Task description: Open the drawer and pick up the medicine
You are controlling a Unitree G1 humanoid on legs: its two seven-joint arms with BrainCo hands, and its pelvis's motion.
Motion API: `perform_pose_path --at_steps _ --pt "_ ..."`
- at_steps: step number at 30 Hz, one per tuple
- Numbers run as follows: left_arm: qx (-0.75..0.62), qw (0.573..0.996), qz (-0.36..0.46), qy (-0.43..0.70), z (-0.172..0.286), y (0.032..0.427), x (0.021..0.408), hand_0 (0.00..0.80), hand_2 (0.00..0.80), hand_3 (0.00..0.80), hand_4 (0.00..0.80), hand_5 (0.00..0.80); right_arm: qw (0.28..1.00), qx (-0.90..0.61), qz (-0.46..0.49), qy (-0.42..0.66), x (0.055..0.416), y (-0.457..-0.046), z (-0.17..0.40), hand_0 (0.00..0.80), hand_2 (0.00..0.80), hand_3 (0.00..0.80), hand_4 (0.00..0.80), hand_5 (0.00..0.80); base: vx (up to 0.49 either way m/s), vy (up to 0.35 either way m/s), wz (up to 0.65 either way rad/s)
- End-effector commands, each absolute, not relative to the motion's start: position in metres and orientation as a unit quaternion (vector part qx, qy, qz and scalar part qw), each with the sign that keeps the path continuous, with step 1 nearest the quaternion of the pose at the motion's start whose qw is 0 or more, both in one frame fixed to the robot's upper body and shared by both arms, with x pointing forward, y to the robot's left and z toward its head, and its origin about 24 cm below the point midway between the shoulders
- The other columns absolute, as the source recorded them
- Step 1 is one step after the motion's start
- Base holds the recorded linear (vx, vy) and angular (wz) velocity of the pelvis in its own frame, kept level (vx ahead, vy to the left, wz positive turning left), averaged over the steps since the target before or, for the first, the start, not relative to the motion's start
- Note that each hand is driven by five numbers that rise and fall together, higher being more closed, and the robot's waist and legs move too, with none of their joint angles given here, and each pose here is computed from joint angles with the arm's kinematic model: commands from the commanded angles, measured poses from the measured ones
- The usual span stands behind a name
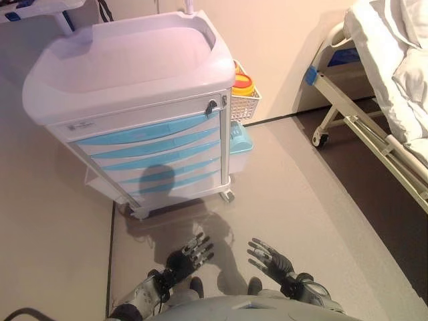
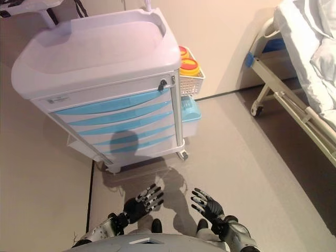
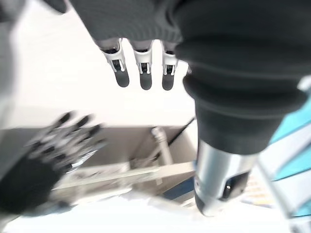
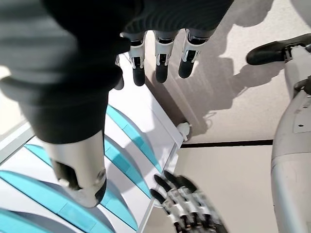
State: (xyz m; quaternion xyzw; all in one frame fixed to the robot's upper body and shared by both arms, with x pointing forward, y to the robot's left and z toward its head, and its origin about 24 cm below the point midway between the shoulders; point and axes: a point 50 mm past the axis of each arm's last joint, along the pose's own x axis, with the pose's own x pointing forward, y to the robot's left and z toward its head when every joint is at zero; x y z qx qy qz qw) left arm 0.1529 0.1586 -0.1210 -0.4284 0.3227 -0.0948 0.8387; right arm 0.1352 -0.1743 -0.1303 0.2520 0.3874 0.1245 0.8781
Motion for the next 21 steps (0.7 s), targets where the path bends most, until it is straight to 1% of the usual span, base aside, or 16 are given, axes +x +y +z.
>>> perform_pose_path --at_steps 1,3,5,7,9,14,21 --pt "-0.418 0.875 -0.065 0.233 -0.105 0.162 0.186 0.0 0.0 0.0 0.0 0.0 0.889 0.264 0.14 0.346 0.158 -0.165 -0.119 0.0 0.0 0.0 0.0 0.0 0.028 0.057 0.04" --pt "-0.428 0.871 -0.08 0.229 -0.103 0.161 0.187 0.0 0.0 0.0 0.0 0.0 0.892 0.264 0.139 0.34 0.16 -0.166 -0.118 0.0 0.0 0.0 0.0 0.0 0.0 0.064 0.07" --pt "-0.47 0.845 -0.105 0.231 -0.103 0.154 0.186 0.0 0.0 0.0 0.0 0.0 0.895 0.262 0.14 0.332 0.163 -0.167 -0.115 0.0 0.0 0.0 0.0 0.0 -0.018 0.084 0.09" --pt "-0.486 0.836 -0.119 0.223 -0.101 0.153 0.187 0.0 0.0 0.0 0.0 0.0 0.898 0.261 0.141 0.325 0.164 -0.169 -0.114 0.0 0.0 0.0 0.0 0.0 -0.002 0.09 0.06" --pt "-0.522 0.817 -0.129 0.208 -0.099 0.151 0.188 0.0 0.0 0.0 0.0 0.0 0.899 0.263 0.137 0.323 0.165 -0.172 -0.113 0.0 0.0 0.0 0.0 0.0 0.045 0.088 0.04" --pt "-0.595 0.779 -0.128 0.151 -0.089 0.149 0.2 0.0 0.0 0.0 0.0 0.0 0.902 0.264 0.14 0.312 0.168 -0.175 -0.109 0.0 0.0 0.0 0.0 0.0 0.027 0.058 0.0" --pt "-0.645 0.746 -0.156 0.057 -0.066 0.149 0.223 0.0 0.0 0.0 0.0 0.0 0.902 0.269 0.15 0.302 0.171 -0.167 -0.104 0.0 0.0 0.0 0.0 0.0 0.011 0.061 -0.1"
